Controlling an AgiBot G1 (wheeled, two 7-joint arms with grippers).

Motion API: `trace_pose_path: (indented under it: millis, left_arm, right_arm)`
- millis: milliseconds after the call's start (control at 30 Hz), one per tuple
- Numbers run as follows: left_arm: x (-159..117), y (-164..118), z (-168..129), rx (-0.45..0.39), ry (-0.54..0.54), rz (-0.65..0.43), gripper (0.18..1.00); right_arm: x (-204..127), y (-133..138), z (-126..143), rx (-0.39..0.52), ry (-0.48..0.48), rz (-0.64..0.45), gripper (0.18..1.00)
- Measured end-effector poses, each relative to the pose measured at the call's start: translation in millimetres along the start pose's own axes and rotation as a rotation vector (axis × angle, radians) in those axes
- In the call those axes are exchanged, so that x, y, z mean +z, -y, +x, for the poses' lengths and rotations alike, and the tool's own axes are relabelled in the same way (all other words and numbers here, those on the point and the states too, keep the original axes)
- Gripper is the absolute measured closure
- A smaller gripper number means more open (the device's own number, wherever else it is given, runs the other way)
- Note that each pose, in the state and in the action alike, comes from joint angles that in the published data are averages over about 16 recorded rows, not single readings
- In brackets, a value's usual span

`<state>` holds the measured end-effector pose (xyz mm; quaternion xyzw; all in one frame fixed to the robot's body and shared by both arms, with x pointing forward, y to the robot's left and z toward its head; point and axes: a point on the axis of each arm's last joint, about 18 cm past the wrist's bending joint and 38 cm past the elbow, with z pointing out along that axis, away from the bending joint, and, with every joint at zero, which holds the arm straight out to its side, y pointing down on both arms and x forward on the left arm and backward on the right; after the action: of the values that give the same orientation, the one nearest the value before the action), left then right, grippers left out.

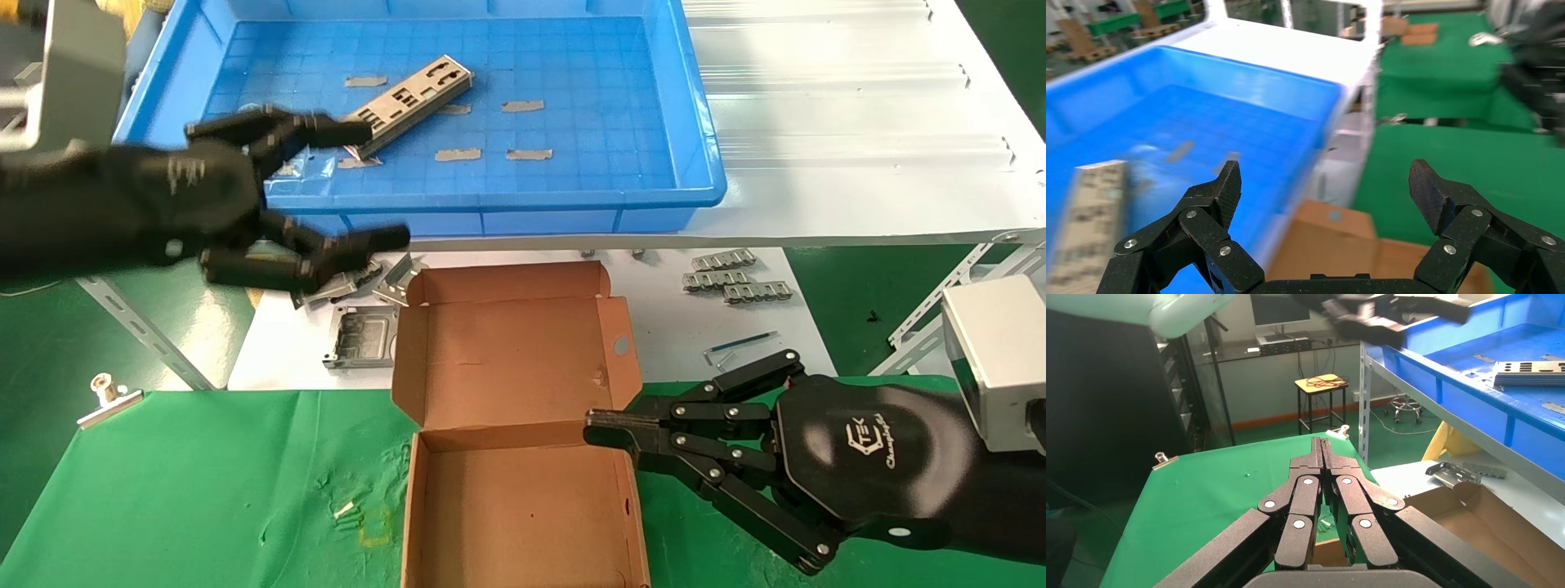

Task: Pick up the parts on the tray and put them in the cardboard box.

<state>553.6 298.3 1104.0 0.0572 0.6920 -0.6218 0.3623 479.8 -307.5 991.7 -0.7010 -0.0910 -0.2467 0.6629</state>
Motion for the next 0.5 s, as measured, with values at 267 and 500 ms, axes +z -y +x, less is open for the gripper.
trace_pose_path:
  millis: [267,500]
  left_arm:
    - [27.8,17.5,-50.2,0.004,0.063,-0.073,0.184]
    - [56.8,25.2,-79.8,-0.004,0.114,-0.149,0.184]
  right_arm:
    - [0.0,0.0,0.0,0.000,0.000,0.000,0.988]
    - [0.0,0.0,0.0,0.000,0.000,0.000,0.988]
